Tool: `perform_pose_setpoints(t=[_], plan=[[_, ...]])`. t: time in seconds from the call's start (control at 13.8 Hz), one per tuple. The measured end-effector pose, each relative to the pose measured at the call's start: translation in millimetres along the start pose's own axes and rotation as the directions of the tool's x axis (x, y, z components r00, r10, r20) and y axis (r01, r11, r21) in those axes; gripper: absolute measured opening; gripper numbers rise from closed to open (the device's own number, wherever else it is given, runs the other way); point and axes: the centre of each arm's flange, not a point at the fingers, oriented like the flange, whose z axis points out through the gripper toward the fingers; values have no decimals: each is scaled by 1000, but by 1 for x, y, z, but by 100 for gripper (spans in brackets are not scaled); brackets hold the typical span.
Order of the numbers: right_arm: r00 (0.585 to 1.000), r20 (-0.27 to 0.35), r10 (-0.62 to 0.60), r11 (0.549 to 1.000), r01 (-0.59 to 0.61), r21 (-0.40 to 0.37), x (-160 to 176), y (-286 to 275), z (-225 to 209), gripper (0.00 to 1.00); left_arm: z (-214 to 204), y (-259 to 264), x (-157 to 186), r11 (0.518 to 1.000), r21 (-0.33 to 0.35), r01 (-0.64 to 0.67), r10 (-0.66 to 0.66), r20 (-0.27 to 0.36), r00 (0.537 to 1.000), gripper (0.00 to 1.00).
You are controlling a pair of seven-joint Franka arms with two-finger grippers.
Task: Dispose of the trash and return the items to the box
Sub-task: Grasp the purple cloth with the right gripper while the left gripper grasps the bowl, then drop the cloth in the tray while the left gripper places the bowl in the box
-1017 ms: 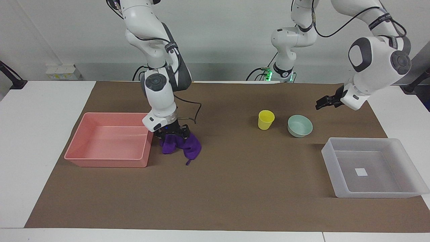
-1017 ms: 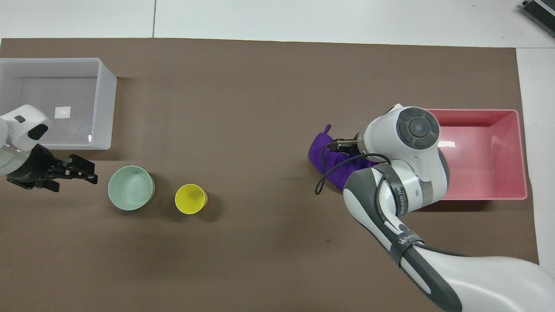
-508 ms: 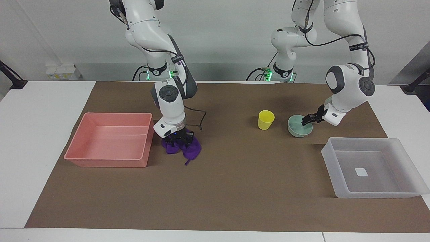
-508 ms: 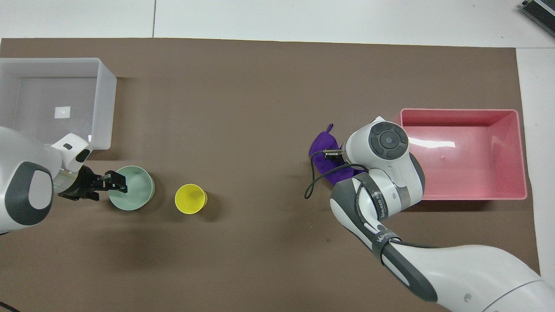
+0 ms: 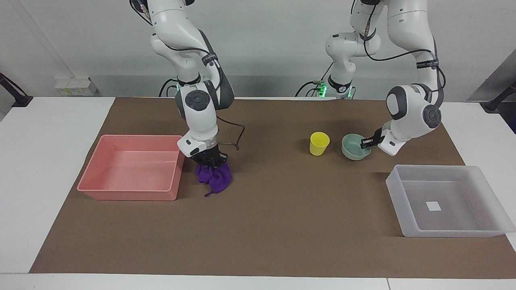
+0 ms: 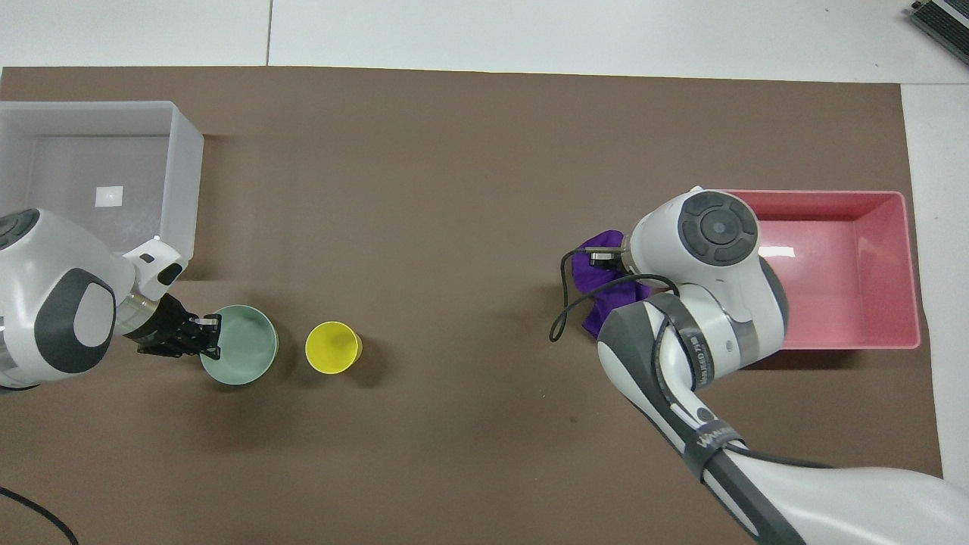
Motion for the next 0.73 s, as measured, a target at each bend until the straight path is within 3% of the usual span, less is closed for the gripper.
perform_pose_setpoints(t=[0.44, 0.73], plan=[[989, -50, 141, 989, -143, -32, 4, 85, -115, 11, -46, 2, 0, 1000, -9, -6, 7, 98, 995, 4], [979, -56, 194, 979, -197, -47, 14, 150, -114, 11, -120, -8, -5, 1000, -28, 2, 0, 90, 996, 4]])
